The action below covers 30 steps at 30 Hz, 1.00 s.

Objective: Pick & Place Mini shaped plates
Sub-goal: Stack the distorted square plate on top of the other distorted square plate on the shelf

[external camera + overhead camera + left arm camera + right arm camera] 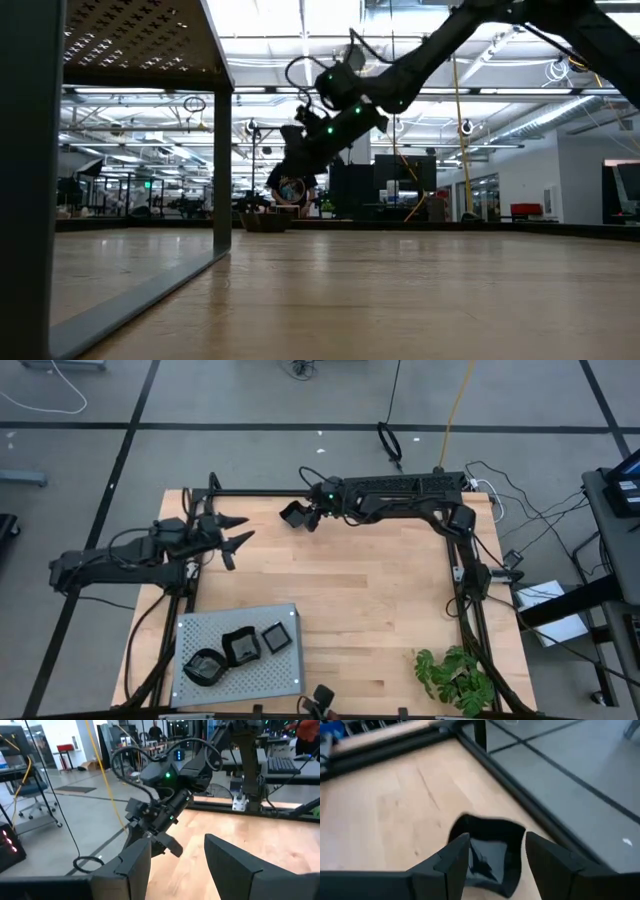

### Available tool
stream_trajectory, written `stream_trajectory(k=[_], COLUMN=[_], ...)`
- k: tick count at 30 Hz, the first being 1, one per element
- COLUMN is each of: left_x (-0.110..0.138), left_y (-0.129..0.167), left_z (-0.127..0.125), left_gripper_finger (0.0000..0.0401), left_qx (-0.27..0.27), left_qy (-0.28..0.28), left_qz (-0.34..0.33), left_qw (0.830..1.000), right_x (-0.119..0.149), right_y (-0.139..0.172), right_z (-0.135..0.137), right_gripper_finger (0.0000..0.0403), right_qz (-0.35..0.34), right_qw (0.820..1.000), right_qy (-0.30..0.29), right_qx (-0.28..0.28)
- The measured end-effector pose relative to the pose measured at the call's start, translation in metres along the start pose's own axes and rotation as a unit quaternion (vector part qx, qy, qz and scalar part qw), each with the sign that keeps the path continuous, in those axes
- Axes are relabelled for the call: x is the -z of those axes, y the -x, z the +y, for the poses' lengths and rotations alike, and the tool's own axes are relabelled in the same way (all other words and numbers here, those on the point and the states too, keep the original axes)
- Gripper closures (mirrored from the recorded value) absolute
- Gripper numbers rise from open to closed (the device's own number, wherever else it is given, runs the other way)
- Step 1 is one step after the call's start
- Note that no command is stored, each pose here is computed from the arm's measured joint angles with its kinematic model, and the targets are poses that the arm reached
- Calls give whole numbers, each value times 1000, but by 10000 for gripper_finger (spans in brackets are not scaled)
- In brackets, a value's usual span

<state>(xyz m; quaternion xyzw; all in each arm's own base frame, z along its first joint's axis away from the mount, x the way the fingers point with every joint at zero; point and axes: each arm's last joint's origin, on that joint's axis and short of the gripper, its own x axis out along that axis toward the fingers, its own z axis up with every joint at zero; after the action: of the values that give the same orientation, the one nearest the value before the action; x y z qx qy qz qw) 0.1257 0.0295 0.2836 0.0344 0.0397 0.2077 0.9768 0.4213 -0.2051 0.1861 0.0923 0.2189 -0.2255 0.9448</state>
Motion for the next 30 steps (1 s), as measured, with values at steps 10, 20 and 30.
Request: stream_trajectory(k=[10, 20, 30], left_x=[6, 10, 7], left_y=[-13, -20, -21], left_z=[-3, -5, -5], left_gripper_finger=[215, 215, 215], left_qx=[-1, -10, -11], left_qy=[-11, -11, 2], left_qz=[27, 45, 31], left_qw=[1000, 999, 999], right_x=[23, 16, -11], right_y=[-10, -7, 1], right_z=[-11, -29, -46], right_gripper_finger=[218, 218, 218], right_qz=[65, 113, 138], right_qw=[997, 989, 986], right_qy=[-47, -90, -40], right_qx=[16, -32, -83])
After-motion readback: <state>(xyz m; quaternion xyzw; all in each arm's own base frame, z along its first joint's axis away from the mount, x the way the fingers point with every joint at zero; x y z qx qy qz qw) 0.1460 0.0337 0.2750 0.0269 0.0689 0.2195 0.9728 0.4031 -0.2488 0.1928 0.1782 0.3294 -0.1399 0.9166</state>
